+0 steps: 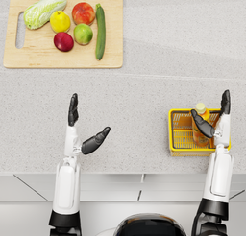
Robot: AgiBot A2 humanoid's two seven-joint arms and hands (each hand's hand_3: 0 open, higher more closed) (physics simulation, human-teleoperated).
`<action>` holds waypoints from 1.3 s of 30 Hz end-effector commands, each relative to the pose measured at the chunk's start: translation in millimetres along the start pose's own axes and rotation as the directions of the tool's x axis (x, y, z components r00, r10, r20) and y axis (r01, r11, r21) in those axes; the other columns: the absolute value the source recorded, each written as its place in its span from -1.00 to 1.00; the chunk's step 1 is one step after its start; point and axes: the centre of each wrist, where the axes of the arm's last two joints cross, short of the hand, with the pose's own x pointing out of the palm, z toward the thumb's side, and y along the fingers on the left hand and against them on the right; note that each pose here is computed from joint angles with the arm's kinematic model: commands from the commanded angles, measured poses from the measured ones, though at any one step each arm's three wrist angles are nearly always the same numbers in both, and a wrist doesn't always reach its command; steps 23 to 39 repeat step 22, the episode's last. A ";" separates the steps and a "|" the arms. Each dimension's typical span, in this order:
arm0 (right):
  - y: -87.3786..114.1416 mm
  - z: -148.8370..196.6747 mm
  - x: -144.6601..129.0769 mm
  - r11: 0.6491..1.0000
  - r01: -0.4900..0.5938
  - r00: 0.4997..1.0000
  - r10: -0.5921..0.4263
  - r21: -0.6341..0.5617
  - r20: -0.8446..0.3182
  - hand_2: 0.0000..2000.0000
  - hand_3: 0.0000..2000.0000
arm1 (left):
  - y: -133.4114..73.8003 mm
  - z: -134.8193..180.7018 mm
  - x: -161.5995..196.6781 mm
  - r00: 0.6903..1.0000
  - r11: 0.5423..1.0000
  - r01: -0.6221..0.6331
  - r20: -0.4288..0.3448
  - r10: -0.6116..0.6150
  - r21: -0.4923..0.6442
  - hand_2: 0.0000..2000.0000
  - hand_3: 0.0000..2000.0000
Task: Pick up the lemon tea and place it into the yellow basket
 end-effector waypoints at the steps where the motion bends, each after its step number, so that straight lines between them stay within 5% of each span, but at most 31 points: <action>1: -0.6 52.7 3.6 0.975 -0.004 1.000 0.001 -0.222 -0.013 -1.00 -1.00 | 33.6 27.6 -5.3 1.000 0.993 -0.025 0.006 0.024 0.119 -1.00 -1.00; 4: -4.6 79.8 -3.7 0.932 0.034 0.999 -0.040 -0.360 -0.008 -1.00 -1.00 | 52.8 38.8 -23.7 0.996 0.983 -0.087 0.004 0.087 0.159 -1.00 -1.00; 9: -0.7 81.6 -20.6 0.913 0.109 0.994 -0.108 -0.393 0.025 -1.00 -1.00 | 52.8 28.2 -58.4 0.977 0.970 -0.213 0.013 0.213 0.117 -1.00 -1.00; 12: -2.6 66.8 -2.6 0.936 0.044 0.999 -0.048 -0.349 -0.002 -1.00 -1.00 | 47.7 21.4 -52.3 0.981 0.976 -0.196 0.012 0.195 0.094 -1.00 -1.00; 39: -0.9 60.8 -2.4 0.942 0.045 0.999 -0.048 -0.334 -0.002 -1.00 -1.00 | 44.3 13.3 -63.1 0.971 0.969 -0.239 0.017 0.238 0.063 -1.00 -1.00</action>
